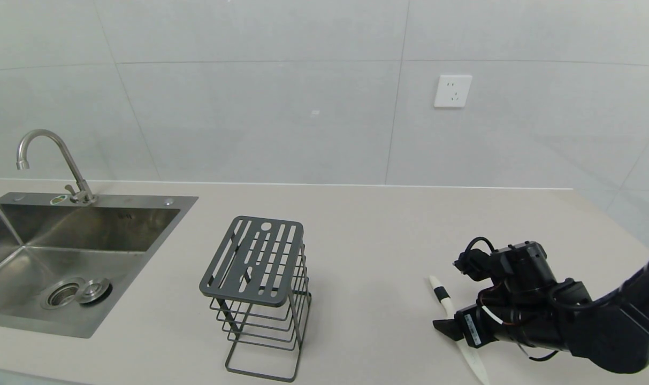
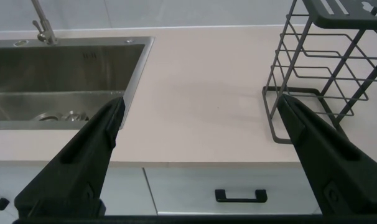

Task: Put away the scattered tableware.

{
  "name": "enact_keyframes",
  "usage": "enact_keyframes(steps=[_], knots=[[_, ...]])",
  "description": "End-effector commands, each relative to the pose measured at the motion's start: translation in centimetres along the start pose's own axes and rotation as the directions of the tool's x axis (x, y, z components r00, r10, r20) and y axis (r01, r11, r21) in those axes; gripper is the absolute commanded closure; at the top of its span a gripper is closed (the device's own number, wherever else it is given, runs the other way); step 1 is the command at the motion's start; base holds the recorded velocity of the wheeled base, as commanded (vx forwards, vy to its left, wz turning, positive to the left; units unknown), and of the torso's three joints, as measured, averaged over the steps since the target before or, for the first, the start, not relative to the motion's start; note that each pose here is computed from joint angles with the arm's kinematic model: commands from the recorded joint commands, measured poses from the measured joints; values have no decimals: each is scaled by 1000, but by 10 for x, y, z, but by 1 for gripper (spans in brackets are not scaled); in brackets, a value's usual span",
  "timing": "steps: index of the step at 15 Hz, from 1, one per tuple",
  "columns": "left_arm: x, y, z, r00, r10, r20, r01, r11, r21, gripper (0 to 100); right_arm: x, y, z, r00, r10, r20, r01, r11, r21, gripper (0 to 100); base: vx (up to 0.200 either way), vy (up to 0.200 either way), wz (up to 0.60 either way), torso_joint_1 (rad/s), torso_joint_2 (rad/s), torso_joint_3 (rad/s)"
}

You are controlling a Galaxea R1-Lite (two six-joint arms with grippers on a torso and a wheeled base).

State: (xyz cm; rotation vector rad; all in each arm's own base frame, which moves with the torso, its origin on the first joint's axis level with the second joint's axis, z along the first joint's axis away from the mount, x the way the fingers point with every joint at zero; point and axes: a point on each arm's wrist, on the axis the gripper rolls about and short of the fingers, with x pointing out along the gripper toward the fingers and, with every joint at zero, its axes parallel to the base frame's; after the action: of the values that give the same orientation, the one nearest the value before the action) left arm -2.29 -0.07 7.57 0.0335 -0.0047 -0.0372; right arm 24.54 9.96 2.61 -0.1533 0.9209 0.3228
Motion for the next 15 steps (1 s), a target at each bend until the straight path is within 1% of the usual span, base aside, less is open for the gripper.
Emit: enact_keyframes(steps=[1,8,10,11,15], knots=[[0,0,0,1000,-1,-1,1,1000,0,0,11,-1,-3,1000,-3,-28,3,1000,1,0,0,0,0,0,0,0],[0,0,0,1000,-1,-1,1,1000,-1,0,13,3,-3,1000,4,-26,-5,1000,-16,0,0,0,0,0,0,0],[0,0,0,1000,-1,-1,1,1000,-1,0,17,3,-7,999,3,-48,-4,1000,-17,0,0,0,0,0,0,0],[0,0,0,1000,-1,-1,1,1000,-1,0,22,4,-9,998,4,-63,-6,1000,-18,100,0,0,0,0,0,0],[0,0,0,1000,-1,-1,1,1000,-1,0,24,3,-14,996,-12,-85,11,1000,-12,100,0,0,0,0,0,0]])
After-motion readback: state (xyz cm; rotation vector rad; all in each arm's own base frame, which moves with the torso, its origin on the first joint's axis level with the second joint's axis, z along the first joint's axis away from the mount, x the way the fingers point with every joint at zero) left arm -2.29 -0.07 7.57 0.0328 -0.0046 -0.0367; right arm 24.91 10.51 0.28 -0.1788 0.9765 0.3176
